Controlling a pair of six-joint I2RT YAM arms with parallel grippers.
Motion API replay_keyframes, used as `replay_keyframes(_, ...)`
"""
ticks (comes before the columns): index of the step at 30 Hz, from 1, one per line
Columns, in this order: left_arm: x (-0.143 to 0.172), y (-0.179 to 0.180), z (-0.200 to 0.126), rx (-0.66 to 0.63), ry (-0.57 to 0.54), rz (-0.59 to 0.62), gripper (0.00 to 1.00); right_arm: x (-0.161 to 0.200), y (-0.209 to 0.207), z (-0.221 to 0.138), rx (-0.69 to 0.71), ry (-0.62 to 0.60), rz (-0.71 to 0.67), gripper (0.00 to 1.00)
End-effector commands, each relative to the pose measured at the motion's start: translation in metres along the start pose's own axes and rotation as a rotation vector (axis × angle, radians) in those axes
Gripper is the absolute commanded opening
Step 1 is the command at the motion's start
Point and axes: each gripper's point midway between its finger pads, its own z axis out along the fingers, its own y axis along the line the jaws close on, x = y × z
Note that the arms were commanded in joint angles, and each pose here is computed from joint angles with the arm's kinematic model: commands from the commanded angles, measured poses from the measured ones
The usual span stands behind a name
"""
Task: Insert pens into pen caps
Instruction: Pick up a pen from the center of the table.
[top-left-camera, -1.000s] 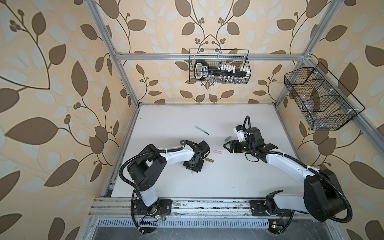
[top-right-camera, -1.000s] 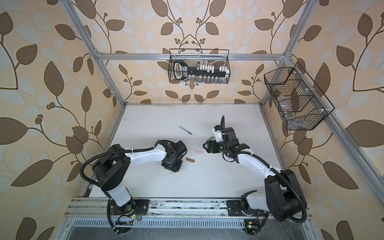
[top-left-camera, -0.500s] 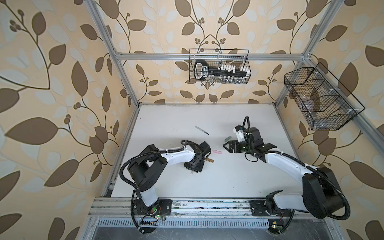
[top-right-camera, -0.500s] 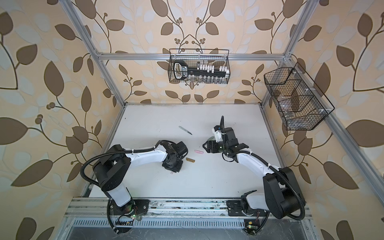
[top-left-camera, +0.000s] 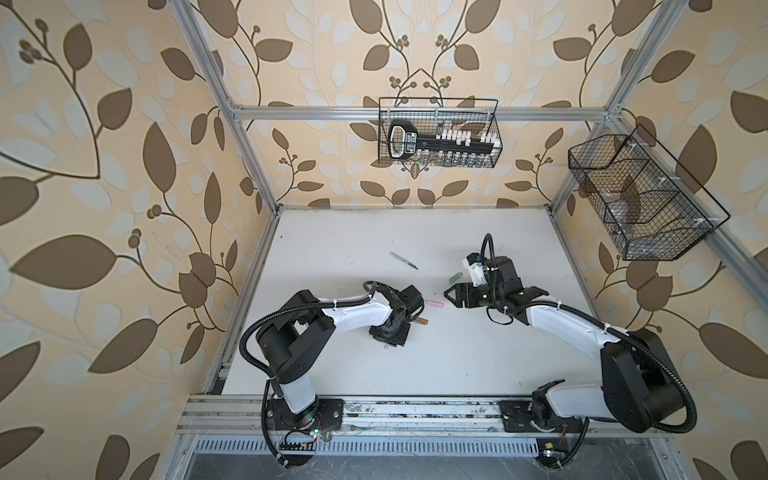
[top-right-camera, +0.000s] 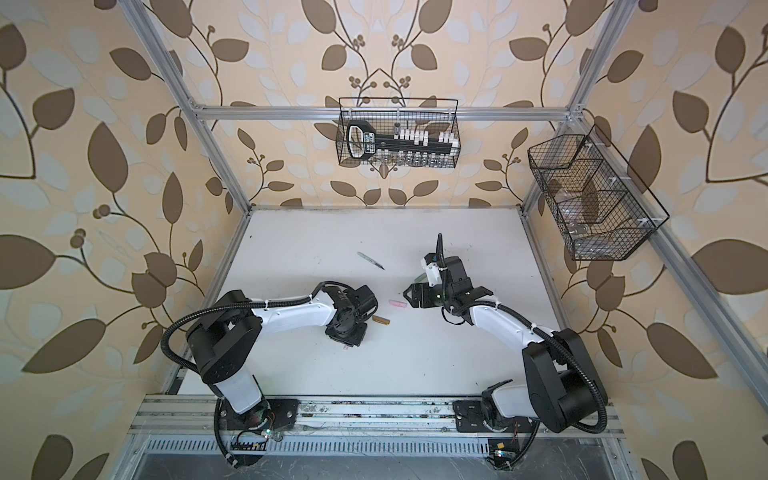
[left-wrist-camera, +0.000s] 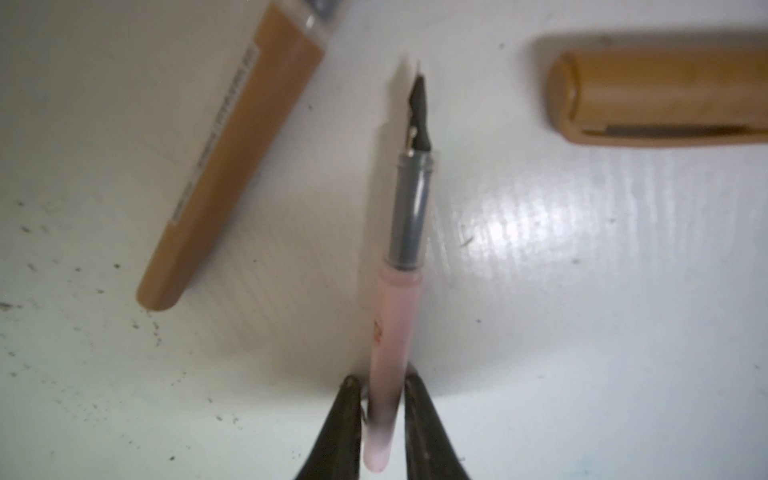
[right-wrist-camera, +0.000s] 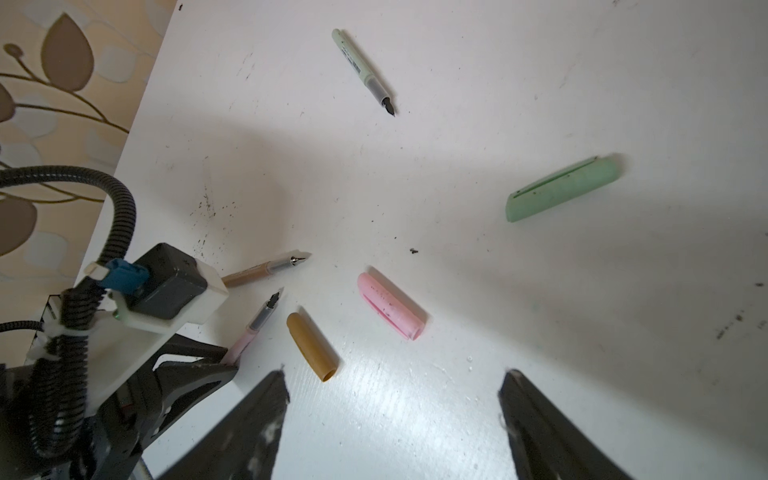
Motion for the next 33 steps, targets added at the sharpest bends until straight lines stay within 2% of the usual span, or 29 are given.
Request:
replay_keyframes(1,0.026,0.015,0.012,-0.07,0.091,0.01,0.17,-0.005,0.001,0.0,0.016,-0.002,-0.027,0.82)
replay_keyframes(3,0.025,0.015,0.012,-0.072,0.087,0.014,0.12,-0.003,-0.002,0.002,0.038,0.015,-0.039,0.82)
replay_keyframes(12,0.022,0.017,0.01,-0.086,0.069,0.031,0.06,-0.004,0.003,0.004,0.058,0.04,-0.096,0.83)
replay_keyframes(17,0.009,0.018,-0.007,-0.096,-0.001,0.048,0.02,-0.003,0.006,0.008,0.083,0.088,-0.175,0.83)
replay_keyframes(23,-0.018,0.016,-0.045,-0.074,-0.171,0.053,0.0,0.002,0.015,0.02,0.083,0.196,-0.27,0.83)
replay_keyframes(27,-0.033,0.021,-0.082,-0.043,-0.352,0.027,0.01,0.006,0.025,0.038,0.073,0.268,-0.302,0.83)
replay_keyframes(33,-0.042,0.025,-0.149,0.075,-0.64,0.022,0.09,0.013,0.037,0.066,0.068,0.345,-0.331,0.84)
